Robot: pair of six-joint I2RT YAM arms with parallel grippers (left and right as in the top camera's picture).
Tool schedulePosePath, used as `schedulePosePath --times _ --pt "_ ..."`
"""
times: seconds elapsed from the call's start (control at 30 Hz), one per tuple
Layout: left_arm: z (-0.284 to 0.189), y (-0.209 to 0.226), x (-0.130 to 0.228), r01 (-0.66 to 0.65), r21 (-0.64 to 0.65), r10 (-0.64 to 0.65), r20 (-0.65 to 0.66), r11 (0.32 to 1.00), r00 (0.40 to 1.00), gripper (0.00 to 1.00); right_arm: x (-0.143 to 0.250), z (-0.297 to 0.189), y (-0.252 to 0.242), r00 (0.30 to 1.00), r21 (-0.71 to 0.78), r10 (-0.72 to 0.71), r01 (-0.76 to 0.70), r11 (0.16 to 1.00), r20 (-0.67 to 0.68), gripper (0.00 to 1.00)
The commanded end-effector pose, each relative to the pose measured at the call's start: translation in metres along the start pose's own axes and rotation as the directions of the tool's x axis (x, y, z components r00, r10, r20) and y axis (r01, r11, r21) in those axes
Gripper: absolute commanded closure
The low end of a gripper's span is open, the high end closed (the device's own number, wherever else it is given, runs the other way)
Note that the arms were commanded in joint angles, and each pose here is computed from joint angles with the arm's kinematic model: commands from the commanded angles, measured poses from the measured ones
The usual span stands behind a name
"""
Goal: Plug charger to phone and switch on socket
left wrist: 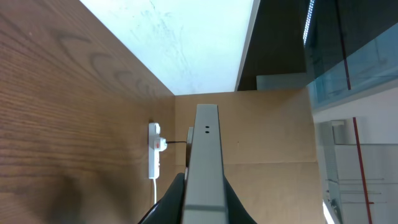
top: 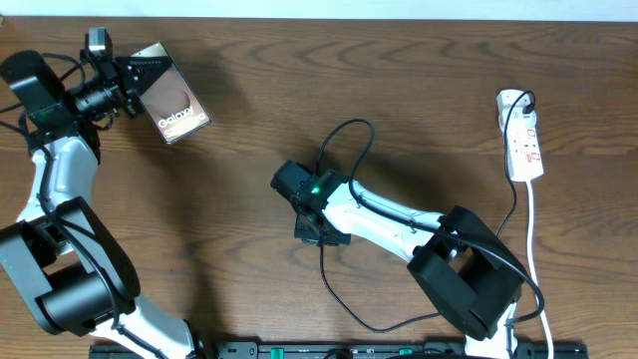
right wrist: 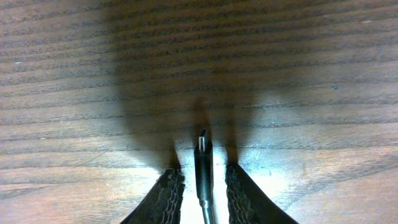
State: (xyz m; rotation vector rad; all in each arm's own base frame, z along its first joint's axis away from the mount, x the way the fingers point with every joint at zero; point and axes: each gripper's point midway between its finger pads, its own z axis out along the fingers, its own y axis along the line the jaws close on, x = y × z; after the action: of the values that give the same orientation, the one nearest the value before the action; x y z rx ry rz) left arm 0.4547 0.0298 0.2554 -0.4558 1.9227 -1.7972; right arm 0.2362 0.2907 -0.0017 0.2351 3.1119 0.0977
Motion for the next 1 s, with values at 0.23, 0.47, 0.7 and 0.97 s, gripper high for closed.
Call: schedulePosePath --times 0.23,0.47,0.7,0.97 --pt "-0.0008 -0.0193 0.0055 -0.058 0.018 0.059 -0.027 0.998 0.998 0.92 -0.0026 0.0131 -0.0089 1.0 0.04 0.022 -0.022 0.999 -0.001 0.83" --pt "-0.0008 -0.0193 0.0056 -0.058 0.018 0.059 -0.027 0.998 0.998 0.93 -0.003 0.0131 -0.0091 1.0 0.041 0.022 -0.022 0.999 0.002 0.84" --pt "-0.0008 -0.0193 0.0055 -0.058 0.018 0.059 -0.027 0.998 0.998 0.92 -0.0031 0.0131 -0.0091 1.0 0.041 0.022 -0.022 0.999 0.002 0.97" --pt "-0.0008 -0.0193 0.0055 -0.058 0.018 0.059 -0.027 0.998 0.998 0.93 -0.0052 0.013 -0.0112 1.0 0.043 0.03 -0.03 0.999 0.001 0.99"
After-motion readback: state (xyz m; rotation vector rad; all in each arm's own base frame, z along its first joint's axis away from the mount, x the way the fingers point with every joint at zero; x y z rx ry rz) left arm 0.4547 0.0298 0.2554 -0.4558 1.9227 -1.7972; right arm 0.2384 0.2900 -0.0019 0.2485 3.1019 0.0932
